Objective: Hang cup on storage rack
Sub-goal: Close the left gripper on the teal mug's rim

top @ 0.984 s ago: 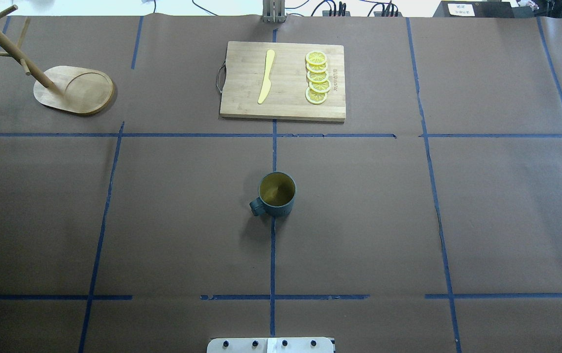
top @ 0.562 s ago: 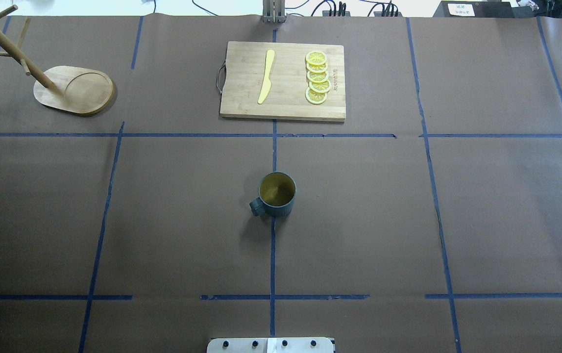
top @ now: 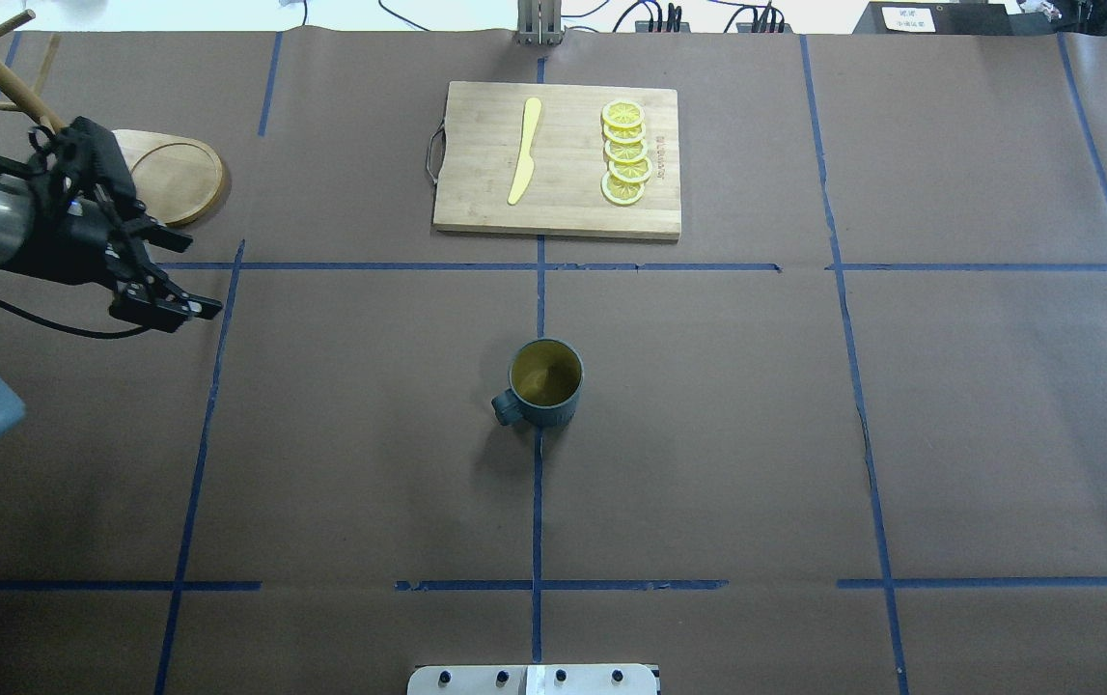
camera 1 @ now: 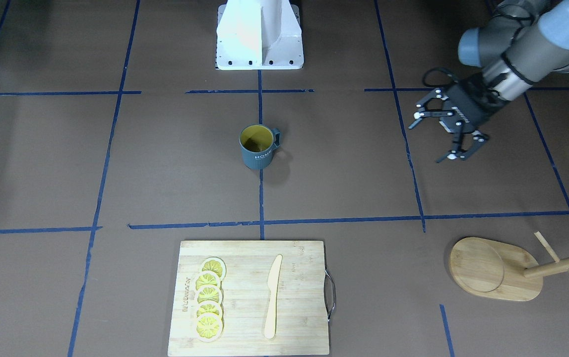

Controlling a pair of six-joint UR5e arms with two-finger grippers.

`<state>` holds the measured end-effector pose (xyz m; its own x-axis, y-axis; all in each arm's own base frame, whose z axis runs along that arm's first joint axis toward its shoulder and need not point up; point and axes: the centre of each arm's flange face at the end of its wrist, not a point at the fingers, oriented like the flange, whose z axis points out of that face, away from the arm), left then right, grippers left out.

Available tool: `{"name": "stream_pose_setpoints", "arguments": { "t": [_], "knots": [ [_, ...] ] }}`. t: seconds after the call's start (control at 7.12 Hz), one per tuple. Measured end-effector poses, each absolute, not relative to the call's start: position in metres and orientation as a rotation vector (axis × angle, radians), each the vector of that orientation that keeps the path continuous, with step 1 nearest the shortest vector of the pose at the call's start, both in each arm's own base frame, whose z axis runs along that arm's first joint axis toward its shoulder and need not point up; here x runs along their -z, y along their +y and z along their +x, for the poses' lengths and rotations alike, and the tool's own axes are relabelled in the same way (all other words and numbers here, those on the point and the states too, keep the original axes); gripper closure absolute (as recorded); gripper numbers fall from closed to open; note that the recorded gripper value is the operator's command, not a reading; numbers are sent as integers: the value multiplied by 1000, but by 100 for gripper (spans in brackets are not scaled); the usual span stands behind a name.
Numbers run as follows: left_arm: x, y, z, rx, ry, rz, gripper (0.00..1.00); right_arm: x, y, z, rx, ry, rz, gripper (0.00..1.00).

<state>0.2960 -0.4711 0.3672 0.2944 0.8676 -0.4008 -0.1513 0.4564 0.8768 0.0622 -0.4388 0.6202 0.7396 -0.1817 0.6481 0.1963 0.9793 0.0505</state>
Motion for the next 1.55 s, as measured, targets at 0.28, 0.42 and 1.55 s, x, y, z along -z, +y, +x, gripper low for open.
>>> {"name": "stream_pose_setpoints", "arguments": {
  "t": [0.28, 0.42, 1.55],
  "knots": [
    [-337, -441, 392, -777, 1094, 980, 0, -621, -439, 62, 207, -709, -24, 0],
    [-324, -422, 434, -741, 1124, 1035, 0, -621, -439, 62, 206, -709, -24, 0],
    [-289, -332, 578, -629, 1125, 1149, 18, -623, -439, 62, 205, -710, -27, 0]
  ]
}}
